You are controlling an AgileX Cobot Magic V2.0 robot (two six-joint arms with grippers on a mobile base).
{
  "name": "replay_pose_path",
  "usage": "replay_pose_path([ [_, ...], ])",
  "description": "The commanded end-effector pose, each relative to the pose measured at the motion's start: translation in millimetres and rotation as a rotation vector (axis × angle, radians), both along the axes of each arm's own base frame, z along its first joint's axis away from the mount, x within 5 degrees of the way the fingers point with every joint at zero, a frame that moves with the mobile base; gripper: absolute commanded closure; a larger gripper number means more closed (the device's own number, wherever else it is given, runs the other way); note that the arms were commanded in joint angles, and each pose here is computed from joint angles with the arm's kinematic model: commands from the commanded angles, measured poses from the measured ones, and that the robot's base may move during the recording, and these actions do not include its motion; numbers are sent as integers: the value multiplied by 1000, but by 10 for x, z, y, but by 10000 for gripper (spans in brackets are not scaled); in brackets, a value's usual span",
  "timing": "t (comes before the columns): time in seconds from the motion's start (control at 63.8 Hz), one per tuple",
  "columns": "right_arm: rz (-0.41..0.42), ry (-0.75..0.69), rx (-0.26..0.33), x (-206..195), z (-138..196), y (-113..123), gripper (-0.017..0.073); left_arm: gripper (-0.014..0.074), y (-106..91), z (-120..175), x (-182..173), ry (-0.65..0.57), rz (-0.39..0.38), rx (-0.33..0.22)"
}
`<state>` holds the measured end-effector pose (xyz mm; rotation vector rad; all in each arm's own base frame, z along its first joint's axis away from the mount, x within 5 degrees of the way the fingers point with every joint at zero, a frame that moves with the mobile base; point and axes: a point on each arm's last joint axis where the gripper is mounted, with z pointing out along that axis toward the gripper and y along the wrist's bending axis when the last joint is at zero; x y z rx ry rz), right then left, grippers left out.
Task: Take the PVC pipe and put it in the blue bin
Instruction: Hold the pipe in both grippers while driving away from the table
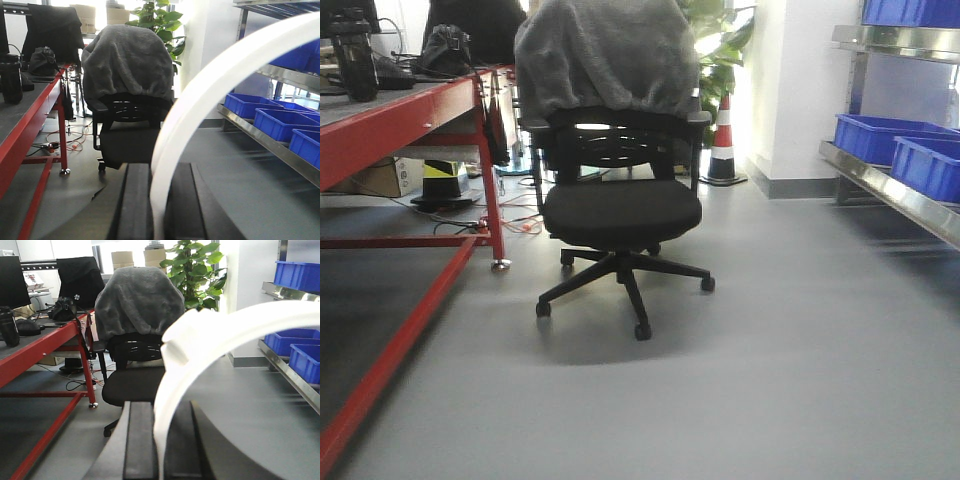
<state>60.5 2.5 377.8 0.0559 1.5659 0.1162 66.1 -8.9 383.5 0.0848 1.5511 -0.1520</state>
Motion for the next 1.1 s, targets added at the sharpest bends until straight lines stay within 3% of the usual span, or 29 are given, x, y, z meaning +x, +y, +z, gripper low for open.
replay_pose_path([
  [0.0, -2, -23, -17, -12, 17, -2, 727, 704, -5, 48, -19, -34, -11, -22],
  [1.082, -2, -23, -17, -12, 17, -2, 727, 704, -5, 48, -19, -34, -11, -22],
])
